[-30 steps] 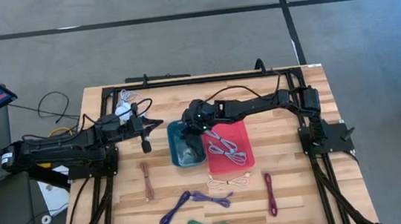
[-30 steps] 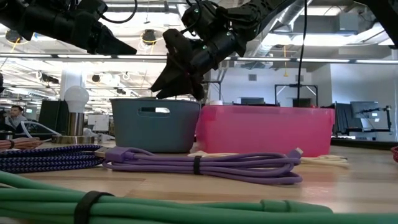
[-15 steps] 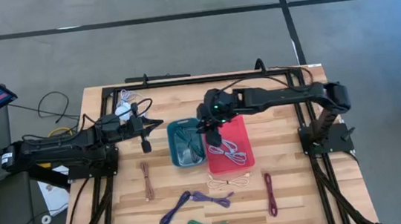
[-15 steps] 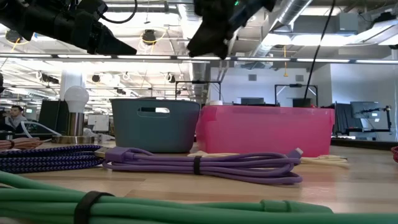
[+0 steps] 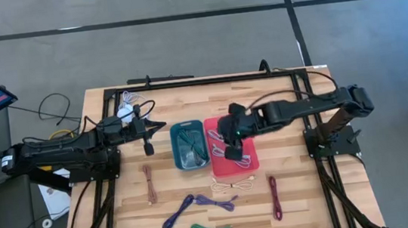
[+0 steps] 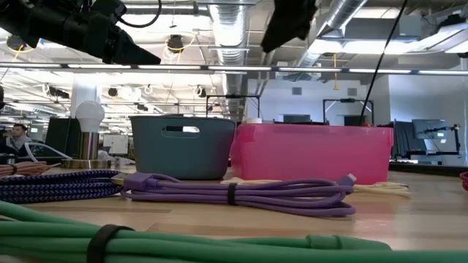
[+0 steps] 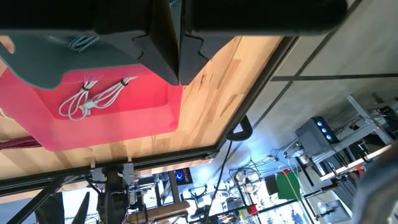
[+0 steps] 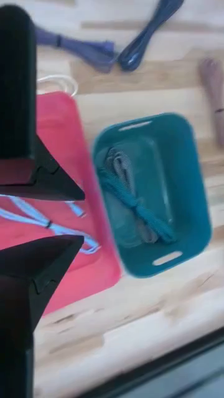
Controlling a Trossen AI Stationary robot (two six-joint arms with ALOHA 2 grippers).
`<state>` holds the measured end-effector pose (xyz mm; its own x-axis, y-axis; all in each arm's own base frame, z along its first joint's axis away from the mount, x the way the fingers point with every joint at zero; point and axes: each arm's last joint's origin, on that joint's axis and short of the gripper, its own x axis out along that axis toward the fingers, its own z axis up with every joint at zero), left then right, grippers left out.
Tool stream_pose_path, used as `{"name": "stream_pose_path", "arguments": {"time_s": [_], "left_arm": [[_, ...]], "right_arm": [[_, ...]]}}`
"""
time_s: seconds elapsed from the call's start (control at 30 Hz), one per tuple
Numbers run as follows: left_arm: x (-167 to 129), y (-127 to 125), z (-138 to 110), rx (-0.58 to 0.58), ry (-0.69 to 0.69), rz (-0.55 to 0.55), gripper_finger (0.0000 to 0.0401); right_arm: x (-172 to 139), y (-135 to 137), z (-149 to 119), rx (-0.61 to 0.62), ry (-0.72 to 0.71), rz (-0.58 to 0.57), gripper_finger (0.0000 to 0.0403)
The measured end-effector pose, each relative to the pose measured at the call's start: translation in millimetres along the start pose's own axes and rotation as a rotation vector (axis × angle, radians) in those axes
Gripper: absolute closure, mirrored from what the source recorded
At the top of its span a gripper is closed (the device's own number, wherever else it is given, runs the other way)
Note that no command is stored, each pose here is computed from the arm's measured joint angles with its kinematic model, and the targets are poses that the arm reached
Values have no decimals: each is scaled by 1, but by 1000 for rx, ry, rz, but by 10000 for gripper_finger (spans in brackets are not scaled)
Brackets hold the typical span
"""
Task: Pick & Place USB Port
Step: Put the brown charger cable into the red bin
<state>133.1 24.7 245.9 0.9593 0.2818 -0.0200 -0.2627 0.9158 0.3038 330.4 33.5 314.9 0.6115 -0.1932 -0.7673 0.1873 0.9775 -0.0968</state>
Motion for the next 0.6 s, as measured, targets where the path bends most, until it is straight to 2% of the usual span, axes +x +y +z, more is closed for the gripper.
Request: {"name": "stream_pose_path", "arguments": {"time_s": [0.2, 0.6], "left_arm": [[0, 0, 0, 0, 0, 0, 389], [0, 0, 0, 0, 0, 0, 389]], "right_arm": [[-10, 26, -18, -43, 71, -105, 312], [-29, 72, -43, -92, 128, -53, 312]]}}
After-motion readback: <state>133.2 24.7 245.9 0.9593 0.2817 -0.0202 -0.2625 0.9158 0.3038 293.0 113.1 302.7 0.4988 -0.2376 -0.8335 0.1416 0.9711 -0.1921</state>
